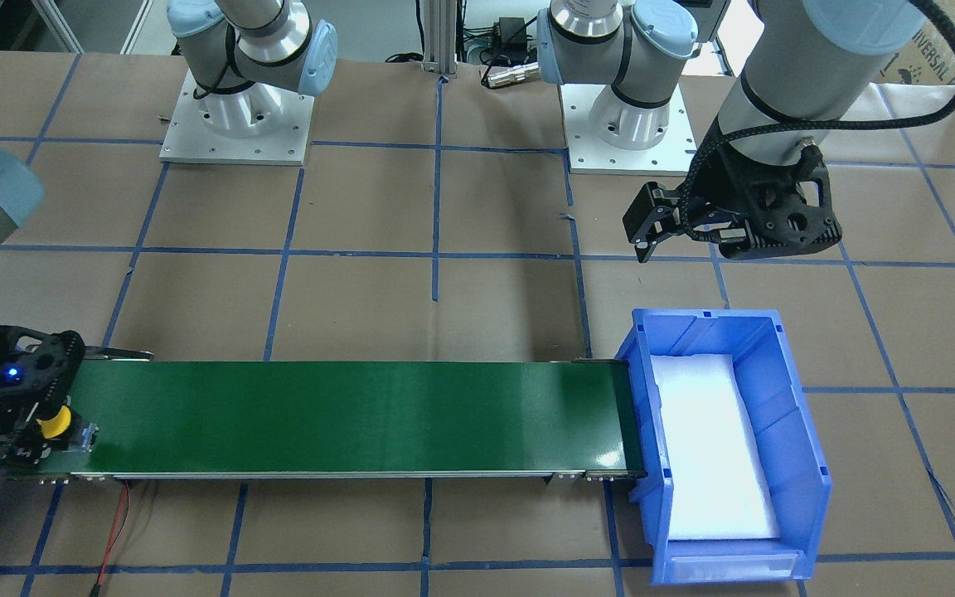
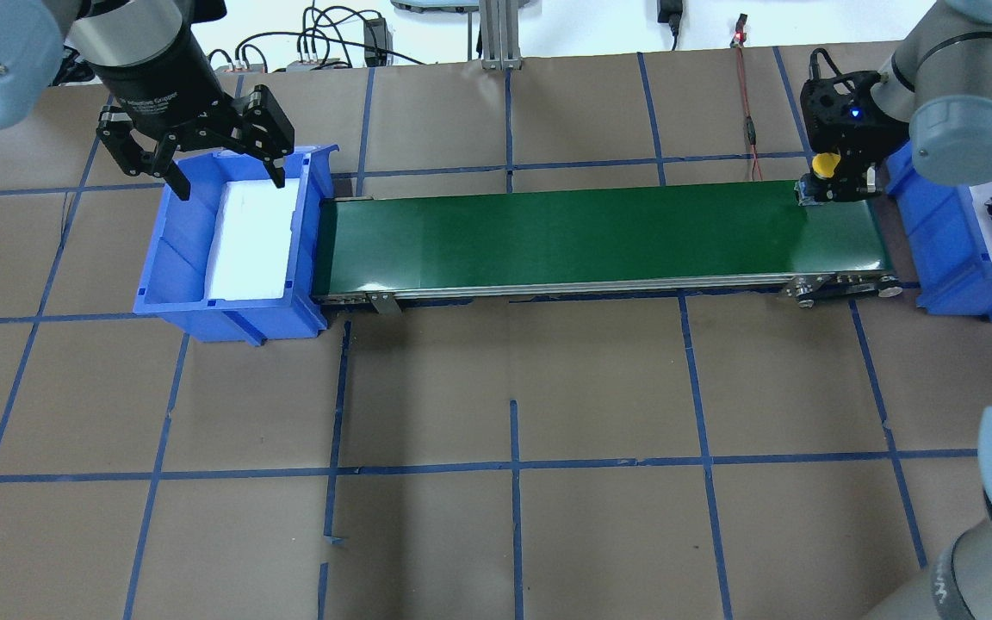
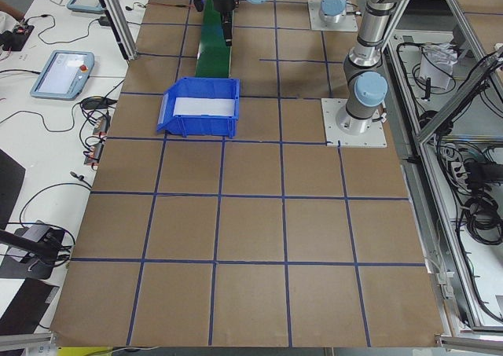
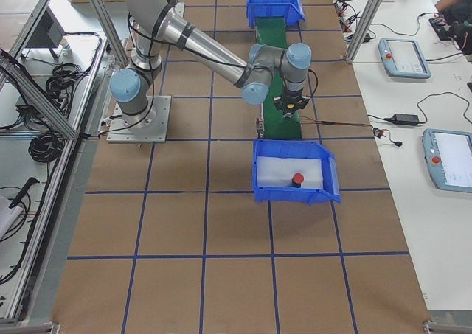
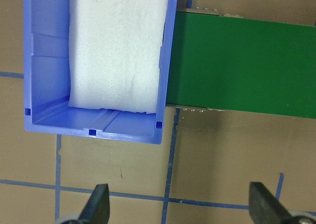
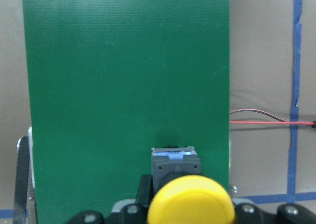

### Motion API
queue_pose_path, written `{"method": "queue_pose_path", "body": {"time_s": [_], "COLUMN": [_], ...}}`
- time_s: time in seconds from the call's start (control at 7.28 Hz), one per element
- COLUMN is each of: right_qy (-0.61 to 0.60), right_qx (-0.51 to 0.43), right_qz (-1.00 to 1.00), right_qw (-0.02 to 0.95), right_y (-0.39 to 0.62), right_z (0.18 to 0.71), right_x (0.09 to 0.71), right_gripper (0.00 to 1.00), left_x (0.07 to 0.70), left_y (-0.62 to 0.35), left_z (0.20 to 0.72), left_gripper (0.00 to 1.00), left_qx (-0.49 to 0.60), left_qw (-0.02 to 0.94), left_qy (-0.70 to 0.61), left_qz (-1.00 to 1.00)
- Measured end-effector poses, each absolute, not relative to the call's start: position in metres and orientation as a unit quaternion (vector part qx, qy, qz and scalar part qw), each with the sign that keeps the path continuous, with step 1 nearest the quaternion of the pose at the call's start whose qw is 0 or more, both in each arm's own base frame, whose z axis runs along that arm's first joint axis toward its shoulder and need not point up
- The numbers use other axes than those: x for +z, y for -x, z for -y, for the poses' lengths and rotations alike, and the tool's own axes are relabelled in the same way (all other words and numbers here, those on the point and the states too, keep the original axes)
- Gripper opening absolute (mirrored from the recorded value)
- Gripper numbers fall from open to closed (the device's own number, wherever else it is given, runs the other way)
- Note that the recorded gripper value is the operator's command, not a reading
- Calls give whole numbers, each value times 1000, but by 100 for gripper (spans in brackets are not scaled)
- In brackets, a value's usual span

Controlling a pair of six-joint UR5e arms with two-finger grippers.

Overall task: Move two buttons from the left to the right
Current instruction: 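Lift the yellow button and carry it over the far blue bin, then lower the yellow button into the far bin beside the red button and release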

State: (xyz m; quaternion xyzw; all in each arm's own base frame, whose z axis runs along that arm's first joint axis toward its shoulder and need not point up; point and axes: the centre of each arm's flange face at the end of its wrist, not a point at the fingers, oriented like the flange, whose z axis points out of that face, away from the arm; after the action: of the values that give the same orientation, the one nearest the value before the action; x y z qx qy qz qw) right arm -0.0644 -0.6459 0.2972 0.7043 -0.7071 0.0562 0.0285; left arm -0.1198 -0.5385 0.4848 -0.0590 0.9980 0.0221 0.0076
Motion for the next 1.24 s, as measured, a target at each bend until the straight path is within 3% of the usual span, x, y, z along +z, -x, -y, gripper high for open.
{"method": "queue_pose_path", "body": {"time_s": [0.41,0.82,1.24], "right_qy": [-694,-694,-707], "right_qx": [67,56,45], "right_qz": [713,715,705], "right_qw": [67,61,36], "right_y": [139,244,273], "right_z": [679,670,663], "right_x": [356,340,304], "right_gripper": [6,6,8], "left_x": [485,485,485], "left_y": [120,120,120], "left_z": [538,538,538], "left_gripper": [100,100,100], "left_qx": [23,22,23], "left_qw": [8,8,8], "left_qy": [59,59,58], "left_qz": [-998,-998,-998]}}
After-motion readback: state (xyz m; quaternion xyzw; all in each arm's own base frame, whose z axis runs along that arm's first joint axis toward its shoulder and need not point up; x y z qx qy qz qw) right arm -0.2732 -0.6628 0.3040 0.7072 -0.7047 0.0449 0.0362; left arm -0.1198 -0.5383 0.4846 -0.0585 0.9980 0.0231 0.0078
